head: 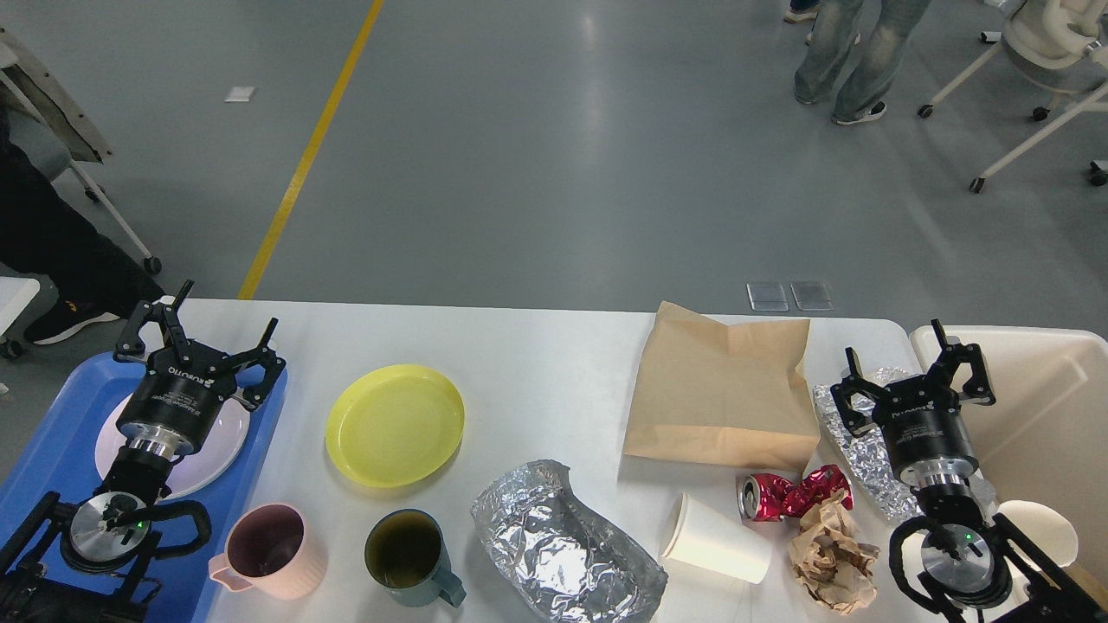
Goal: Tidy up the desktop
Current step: 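Raise the left gripper up off the blue tray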
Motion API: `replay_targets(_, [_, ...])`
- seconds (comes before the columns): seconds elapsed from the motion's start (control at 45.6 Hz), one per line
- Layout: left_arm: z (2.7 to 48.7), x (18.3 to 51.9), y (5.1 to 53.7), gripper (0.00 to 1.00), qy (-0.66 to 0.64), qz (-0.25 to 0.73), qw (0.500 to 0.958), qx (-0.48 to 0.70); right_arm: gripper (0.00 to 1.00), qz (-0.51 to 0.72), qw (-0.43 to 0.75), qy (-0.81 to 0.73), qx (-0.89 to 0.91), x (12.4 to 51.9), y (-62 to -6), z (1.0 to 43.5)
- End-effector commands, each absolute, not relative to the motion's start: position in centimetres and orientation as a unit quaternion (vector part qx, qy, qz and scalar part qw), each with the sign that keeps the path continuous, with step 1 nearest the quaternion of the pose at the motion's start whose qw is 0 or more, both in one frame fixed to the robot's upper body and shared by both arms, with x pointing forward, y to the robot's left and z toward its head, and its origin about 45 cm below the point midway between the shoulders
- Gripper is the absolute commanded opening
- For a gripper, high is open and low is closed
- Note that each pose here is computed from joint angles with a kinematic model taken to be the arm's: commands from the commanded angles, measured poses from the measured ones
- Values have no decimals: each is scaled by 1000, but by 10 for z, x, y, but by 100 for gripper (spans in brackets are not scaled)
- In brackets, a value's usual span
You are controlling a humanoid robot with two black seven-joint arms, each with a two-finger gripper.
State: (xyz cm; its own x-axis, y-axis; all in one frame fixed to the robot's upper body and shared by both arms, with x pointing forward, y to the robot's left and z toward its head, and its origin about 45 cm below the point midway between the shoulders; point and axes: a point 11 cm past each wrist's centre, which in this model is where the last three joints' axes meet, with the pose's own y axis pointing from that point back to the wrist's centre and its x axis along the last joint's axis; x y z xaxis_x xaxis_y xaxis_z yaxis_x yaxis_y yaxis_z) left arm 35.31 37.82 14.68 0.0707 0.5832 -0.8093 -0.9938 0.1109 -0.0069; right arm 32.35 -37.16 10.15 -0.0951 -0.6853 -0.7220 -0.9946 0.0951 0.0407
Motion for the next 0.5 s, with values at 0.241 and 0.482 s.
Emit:
replay_targets(0.241, [153, 356, 388, 97, 328, 602, 658, -310, 100, 279, 278, 686, -613, 323, -372, 101])
replay_targets(0.482, [167, 354, 418, 97, 295, 618, 688, -238, 100, 278, 278, 686, -612, 323, -372, 101])
